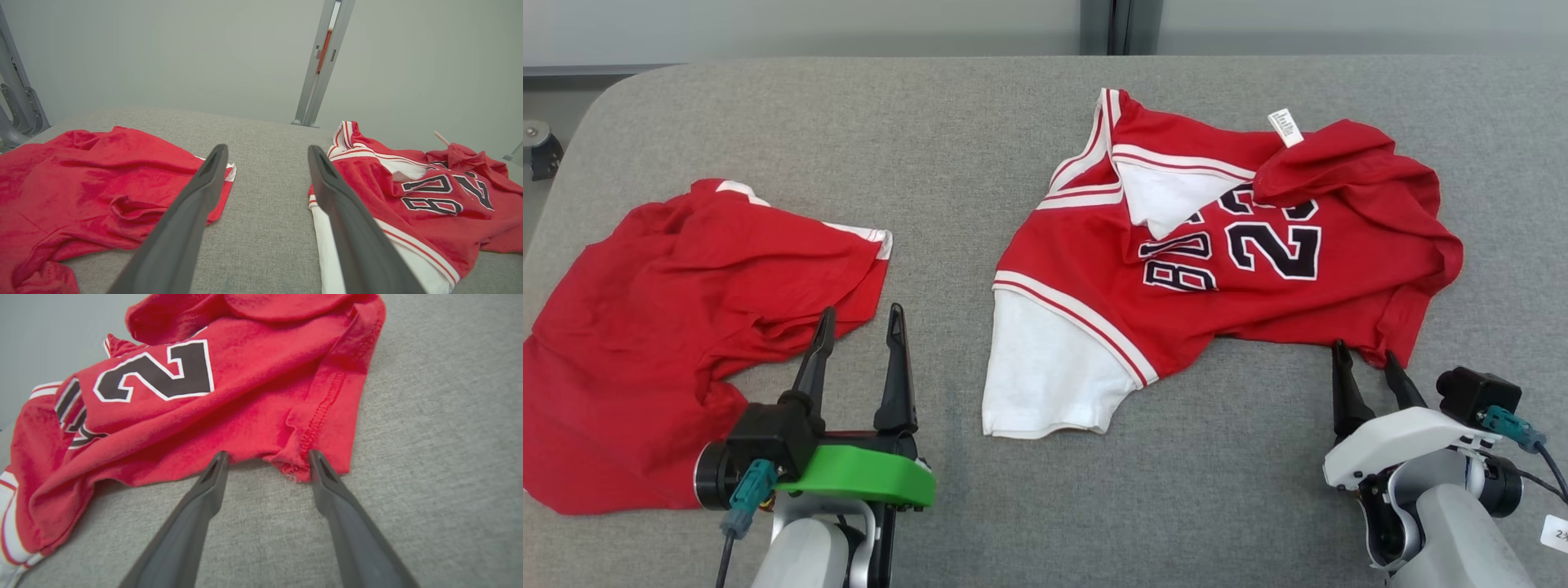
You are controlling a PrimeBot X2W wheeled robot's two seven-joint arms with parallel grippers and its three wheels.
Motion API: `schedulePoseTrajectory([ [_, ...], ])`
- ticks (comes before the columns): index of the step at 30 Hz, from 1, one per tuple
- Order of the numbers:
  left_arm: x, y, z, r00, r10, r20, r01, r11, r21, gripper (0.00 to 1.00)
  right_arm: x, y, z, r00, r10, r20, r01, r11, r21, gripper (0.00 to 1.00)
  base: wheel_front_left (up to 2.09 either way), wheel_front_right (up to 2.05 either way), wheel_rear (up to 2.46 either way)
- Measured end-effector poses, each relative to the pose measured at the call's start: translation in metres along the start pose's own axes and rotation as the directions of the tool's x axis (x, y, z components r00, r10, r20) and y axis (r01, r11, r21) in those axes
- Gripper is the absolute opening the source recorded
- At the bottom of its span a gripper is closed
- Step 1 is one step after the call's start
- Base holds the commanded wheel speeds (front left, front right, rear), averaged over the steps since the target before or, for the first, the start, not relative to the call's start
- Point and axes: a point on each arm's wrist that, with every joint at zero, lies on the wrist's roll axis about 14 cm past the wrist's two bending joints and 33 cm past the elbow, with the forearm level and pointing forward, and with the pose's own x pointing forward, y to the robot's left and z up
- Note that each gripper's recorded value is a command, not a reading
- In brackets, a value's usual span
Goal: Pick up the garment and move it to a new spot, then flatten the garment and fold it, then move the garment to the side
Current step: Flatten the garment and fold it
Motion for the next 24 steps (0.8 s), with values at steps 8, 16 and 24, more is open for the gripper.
schedulePoseTrajectory([
  [8, 0.003, -0.008, -0.001, 1.0, -0.023, -0.003, 0.023, 1.0, -0.004, 1.0, -0.004, -0.01, 0.005, 0.999, -0.033, 0.024, 0.033, 0.999, 0.02, 0.0, 0.0, 0.0, 0.0],
  [16, 0.005, -0.016, -0.001, 0.999, -0.047, 0.001, 0.047, 0.999, -0.006, 1.0, -0.011, -0.028, 0.023, 0.994, -0.072, 0.081, 0.072, 0.997, 0.007, 0.0, 0.0, 0.0, 0.0],
  [24, 0.006, -0.023, 0.005, 0.998, -0.065, 0.016, 0.065, 0.998, -0.01, 1.0, -0.025, -0.057, 0.06, 0.988, -0.079, 0.131, 0.098, 0.985, -0.145, 0.0, 0.0, 0.0, 0.0],
])
